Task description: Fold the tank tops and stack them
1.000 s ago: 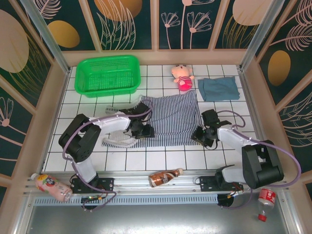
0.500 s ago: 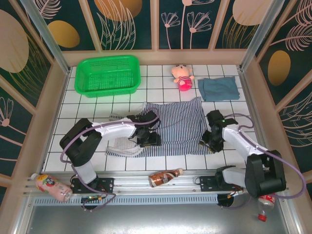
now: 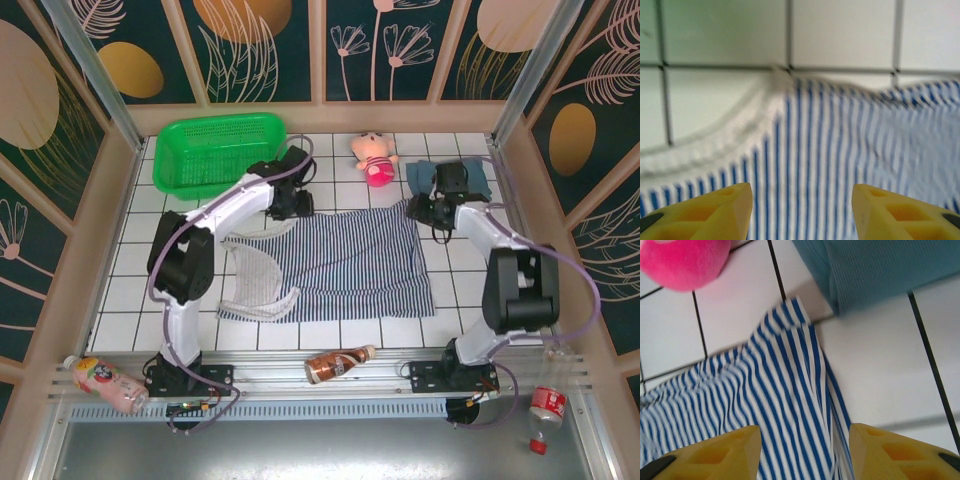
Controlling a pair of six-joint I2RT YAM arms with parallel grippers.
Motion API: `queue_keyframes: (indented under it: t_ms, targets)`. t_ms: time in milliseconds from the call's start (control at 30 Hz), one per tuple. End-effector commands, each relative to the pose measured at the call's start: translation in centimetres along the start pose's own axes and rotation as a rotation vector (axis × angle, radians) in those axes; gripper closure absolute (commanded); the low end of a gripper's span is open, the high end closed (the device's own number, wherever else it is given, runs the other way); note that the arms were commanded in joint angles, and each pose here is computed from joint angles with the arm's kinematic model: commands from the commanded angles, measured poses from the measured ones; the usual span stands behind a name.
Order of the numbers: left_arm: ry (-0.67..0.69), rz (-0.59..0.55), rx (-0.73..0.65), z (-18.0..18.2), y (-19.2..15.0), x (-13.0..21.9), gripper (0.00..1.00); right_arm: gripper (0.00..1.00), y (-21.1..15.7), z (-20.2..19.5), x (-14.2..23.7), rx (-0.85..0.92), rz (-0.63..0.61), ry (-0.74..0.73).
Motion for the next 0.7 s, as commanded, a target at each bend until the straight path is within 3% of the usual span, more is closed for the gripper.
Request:
queue_keyframes:
  t_ms: [0,300,667]
  targets:
    - [0.120,0.027,-0.062,2.1,0.7,-2.4,0.45,0.51,2.7,0.6,-1.9,0.068,-0.065,0.057]
    - [-0.027,0.015,-0.093,0.9,1.9,-5.8,0.47,0.51,4.6,0.5,-6.4,0.075,-0.043,0.038]
    - [-0.029,0.042,-0.125,1.3,1.6,-8.1,0.55,0.55,5.3,0.7,-9.5,0.081,0.009,0.049]
Point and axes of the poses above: each hand's point on the last joint's axis, 136 mm out from that joint toward the fingers, its own x axis back along the fingers, its own z axis along the line the jaws close on, y = z × x, the point moved 7 cm from there along x, back along the fingers, and after that the axes turned 9 degrees about -x, right-handed, at the moved point
